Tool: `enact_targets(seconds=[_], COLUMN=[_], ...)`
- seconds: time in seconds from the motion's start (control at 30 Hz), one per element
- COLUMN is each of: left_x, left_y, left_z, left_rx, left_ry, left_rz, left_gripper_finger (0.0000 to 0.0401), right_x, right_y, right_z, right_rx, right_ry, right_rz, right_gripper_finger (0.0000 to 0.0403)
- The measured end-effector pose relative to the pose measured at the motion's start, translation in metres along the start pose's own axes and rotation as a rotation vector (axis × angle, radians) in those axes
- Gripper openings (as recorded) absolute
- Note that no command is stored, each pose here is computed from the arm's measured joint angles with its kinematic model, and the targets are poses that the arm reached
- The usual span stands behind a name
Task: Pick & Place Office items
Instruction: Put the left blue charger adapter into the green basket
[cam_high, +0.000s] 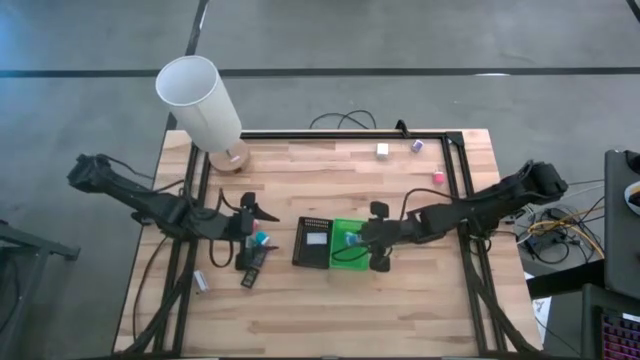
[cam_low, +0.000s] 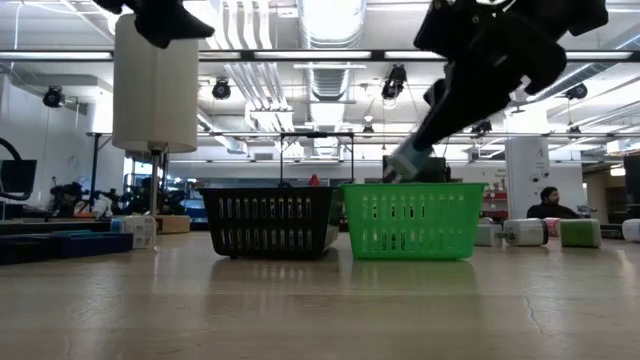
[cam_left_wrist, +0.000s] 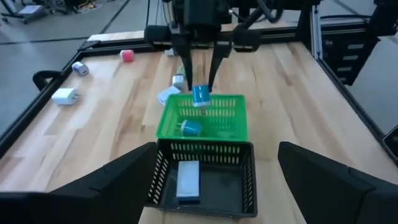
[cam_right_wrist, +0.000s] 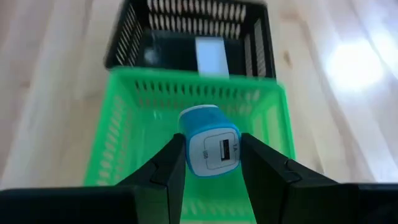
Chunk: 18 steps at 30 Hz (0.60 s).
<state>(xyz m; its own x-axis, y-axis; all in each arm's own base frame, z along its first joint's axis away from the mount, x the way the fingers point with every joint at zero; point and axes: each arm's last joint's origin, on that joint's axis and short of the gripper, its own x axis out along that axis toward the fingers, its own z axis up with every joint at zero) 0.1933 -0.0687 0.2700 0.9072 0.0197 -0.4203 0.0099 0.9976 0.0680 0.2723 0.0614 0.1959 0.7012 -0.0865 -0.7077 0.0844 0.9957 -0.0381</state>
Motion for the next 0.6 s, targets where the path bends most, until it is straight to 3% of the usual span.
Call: enact_targets(seconds=[0.2, 0.33, 0.6], left_x=[0.009, 0.011, 0.012], left_y=[-0.005, -0.007, -0.006], left_z=[-0.017, -0.023, -0.034], left_rx=[-0.056, -0.054, -0.048], left_ry=[-0.114, -0.183, -0.156], left_rz=[-0.061, -0.079, -0.076], left_gripper_finger=[0.0344, 0.0344, 0.0344], right_x=[0.007, 0.013, 0.027], right_y=[-0.004, -0.004, -0.001], right_z=[-0.004, -0.008, -0.017], right_rx=[0.125, 0.133, 0.166], right_ry=[0.063, 0.099, 0.175], right_rz=[0.058, 0.064, 0.077], right_gripper_finger=[0.0121, 0.0121, 0.0121])
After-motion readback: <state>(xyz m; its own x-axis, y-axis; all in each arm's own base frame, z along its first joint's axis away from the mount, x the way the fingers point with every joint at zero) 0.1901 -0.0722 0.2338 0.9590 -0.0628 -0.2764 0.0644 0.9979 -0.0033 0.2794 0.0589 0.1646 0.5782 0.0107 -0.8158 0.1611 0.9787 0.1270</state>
